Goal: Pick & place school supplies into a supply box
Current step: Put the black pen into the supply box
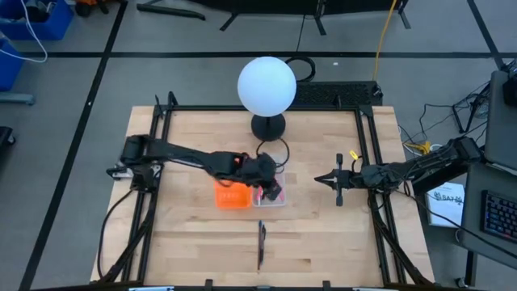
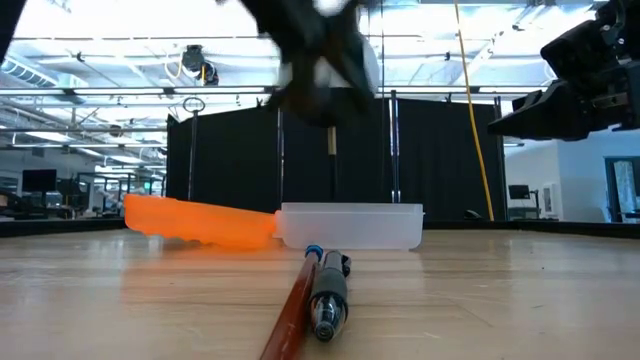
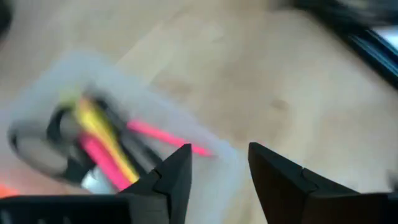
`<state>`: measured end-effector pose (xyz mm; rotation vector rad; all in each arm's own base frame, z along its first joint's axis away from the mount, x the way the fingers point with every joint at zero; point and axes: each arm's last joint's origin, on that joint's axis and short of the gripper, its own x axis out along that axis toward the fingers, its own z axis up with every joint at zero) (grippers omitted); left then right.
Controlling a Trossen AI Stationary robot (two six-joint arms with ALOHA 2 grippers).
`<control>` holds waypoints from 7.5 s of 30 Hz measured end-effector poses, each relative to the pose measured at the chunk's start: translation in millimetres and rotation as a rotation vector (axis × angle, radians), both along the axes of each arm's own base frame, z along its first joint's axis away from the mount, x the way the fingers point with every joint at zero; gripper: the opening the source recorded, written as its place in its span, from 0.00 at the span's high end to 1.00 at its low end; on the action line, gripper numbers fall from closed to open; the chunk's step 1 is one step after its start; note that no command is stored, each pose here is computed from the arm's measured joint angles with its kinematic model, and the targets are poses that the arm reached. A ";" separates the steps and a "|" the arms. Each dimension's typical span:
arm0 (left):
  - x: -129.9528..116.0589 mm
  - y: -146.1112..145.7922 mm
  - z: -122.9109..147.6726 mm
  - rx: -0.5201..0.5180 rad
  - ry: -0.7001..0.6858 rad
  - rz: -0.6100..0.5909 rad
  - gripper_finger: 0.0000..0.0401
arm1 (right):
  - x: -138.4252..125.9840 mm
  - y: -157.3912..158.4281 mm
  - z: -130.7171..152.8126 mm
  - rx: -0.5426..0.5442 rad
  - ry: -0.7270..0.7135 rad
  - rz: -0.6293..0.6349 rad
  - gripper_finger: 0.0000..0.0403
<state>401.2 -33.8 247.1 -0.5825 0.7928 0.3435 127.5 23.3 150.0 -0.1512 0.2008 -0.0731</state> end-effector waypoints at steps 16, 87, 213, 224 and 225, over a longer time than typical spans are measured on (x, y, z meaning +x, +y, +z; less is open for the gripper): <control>-193.2 -22.9 156.5 0.823 -0.223 -0.474 0.99 | 1.0 0.3 3.9 0.067 -0.046 -0.007 1.00; -270.2 23.0 -92.0 0.707 -0.651 -0.453 0.98 | 137.0 98.0 179.4 0.202 -0.040 -0.305 1.00; -271.1 23.0 -98.1 0.601 -0.603 -0.426 0.98 | 238.2 191.8 24.2 1.086 1.100 -0.756 0.50; -271.2 23.0 -98.5 0.600 -0.599 -0.427 0.98 | 239.3 210.5 -14.7 1.104 1.101 -0.863 0.50; -271.2 23.0 -98.6 0.600 -0.598 -0.428 0.98 | 239.0 209.9 -20.3 1.095 1.122 -0.880 0.50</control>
